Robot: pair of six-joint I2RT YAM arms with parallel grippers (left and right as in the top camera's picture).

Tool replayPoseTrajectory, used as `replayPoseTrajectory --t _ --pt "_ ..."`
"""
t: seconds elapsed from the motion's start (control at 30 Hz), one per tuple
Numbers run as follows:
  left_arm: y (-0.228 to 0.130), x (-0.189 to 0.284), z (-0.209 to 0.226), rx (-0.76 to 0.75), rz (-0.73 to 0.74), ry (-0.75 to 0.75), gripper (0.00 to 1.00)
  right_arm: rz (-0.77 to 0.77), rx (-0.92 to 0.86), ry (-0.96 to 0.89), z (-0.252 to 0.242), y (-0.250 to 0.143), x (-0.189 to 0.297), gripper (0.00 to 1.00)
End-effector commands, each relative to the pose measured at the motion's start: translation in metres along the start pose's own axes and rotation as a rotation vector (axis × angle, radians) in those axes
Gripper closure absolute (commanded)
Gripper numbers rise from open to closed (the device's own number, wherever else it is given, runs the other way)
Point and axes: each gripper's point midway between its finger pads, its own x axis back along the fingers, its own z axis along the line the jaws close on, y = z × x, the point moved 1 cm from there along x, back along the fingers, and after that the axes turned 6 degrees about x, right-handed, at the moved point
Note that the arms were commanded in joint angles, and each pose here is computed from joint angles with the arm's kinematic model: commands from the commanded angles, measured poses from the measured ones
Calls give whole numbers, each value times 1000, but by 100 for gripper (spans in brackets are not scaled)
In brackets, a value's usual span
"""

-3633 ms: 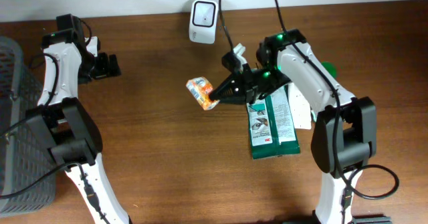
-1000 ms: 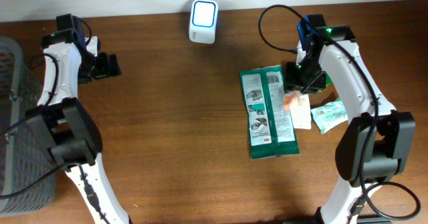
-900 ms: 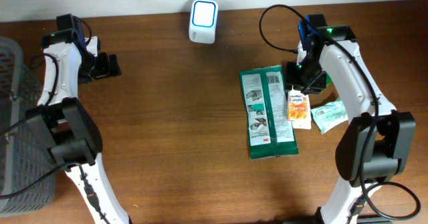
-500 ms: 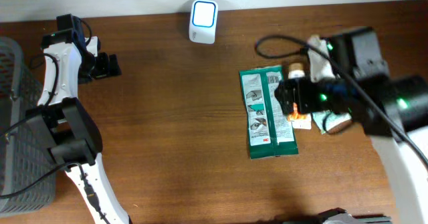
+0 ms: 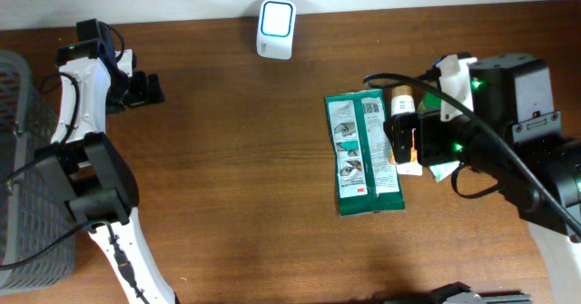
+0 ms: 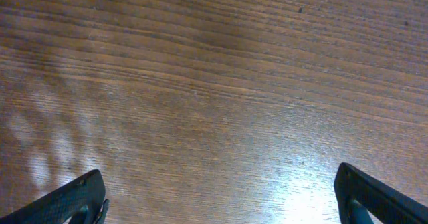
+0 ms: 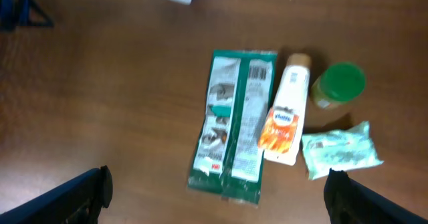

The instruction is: Scan the item barcode

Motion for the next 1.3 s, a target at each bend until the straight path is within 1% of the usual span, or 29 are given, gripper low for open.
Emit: replayPoseTrajectory --t 0.0,0.07,0.2,0.27,0.33,0.37,0.4,0.47,0.57,0.77,1.03,1.27 --pt "3 3 1 -11 -11 -6 1 -116 14 -111 -16 16 8 2" --pt "3 3 1 -11 -11 -6 1 -201 45 -135 -26 20 2 2" --pt "3 3 1 -11 -11 -6 1 -429 -4 -208 -54 -3 -22 2" --pt "3 3 1 -11 -11 -6 1 -591 -6 -216 -58 -30 -31 2" --pt "3 3 1 -11 -11 -6 1 -705 5 -213 -55 -54 -38 2" --pt "3 3 1 -11 -11 -6 1 -766 12 -206 -54 -72 -45 2" --pt "3 3 1 -11 -11 -6 1 -818 22 -195 -53 -89 -55 2" --pt "3 3 1 -11 -11 -6 1 -870 31 -188 -53 -111 -70 2" --pt "3 3 1 -11 -11 -6 1 -882 34 -181 -53 -131 -89 2" --pt "3 3 1 -11 -11 -6 1 -841 32 -169 -53 -151 -112 2" --pt "3 3 1 -11 -11 -6 1 -790 24 -167 -54 -159 -121 2" --pt "3 3 1 -11 -11 -6 1 -790 23 -170 -54 -159 -121 2"
